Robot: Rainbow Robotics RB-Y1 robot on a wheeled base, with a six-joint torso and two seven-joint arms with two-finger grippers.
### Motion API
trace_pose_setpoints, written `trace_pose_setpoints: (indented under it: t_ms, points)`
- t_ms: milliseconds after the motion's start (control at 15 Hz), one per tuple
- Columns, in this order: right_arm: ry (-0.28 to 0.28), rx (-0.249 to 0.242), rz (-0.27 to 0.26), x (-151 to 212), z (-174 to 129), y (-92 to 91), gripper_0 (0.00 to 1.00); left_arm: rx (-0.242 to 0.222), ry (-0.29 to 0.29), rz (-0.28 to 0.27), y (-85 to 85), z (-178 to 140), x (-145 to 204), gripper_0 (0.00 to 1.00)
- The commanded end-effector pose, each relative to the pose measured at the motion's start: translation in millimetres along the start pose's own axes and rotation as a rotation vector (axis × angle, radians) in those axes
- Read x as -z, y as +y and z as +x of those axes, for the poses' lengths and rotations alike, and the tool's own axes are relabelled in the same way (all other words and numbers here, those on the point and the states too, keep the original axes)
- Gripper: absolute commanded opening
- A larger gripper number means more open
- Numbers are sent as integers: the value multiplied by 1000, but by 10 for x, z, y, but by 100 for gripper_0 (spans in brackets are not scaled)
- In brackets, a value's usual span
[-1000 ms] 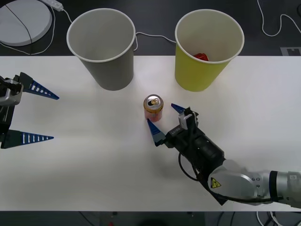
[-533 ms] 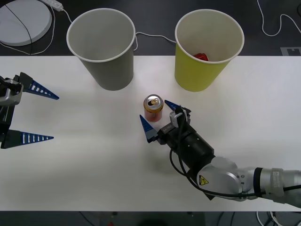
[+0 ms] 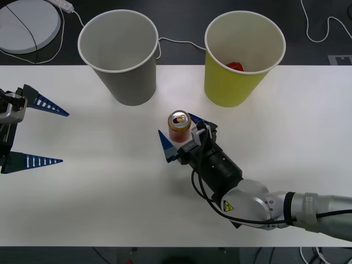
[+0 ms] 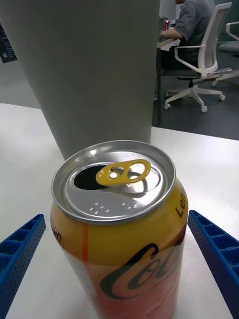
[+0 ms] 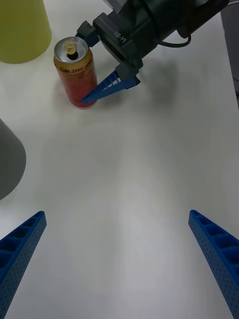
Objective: Put the can into the green bin and the plastic bottle into the gray bin
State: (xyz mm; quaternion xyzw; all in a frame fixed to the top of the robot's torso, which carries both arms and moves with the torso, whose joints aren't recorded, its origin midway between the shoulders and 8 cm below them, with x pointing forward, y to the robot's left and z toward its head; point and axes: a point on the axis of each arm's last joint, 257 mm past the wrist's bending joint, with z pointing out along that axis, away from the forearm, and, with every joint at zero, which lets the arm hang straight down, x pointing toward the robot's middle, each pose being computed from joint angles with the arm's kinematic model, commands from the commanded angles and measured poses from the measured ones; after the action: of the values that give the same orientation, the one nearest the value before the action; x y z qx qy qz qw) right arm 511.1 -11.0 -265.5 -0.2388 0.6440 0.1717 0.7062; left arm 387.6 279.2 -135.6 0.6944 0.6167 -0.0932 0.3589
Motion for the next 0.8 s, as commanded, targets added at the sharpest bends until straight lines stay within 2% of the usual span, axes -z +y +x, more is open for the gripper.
trace_pose_setpoints:
  t_ms: [67, 133, 200, 267, 333, 400, 800]
  points:
    - [-5, 6, -2, -23, -29, -3, 100, 0, 0, 0, 0, 0, 0, 100]
    - [-7, 11, -1, -28, -40, -6, 100, 0, 0, 0, 0, 0, 0, 100]
    - [-7, 14, -1, -28, -40, -6, 88, 0, 0, 0, 0, 0, 0, 100]
    - [-9, 19, -3, -33, -48, -4, 44, 0, 0, 0, 0, 0, 0, 100]
    - [-11, 20, -4, -40, -57, 4, 6, 0, 0, 0, 0, 0, 0, 100]
    - [-9, 23, -4, -38, -52, -3, 0, 0, 0, 0, 0, 0, 0, 100]
    - [-13, 35, -10, -23, -58, -8, 0, 0, 0, 0, 0, 0, 0, 100]
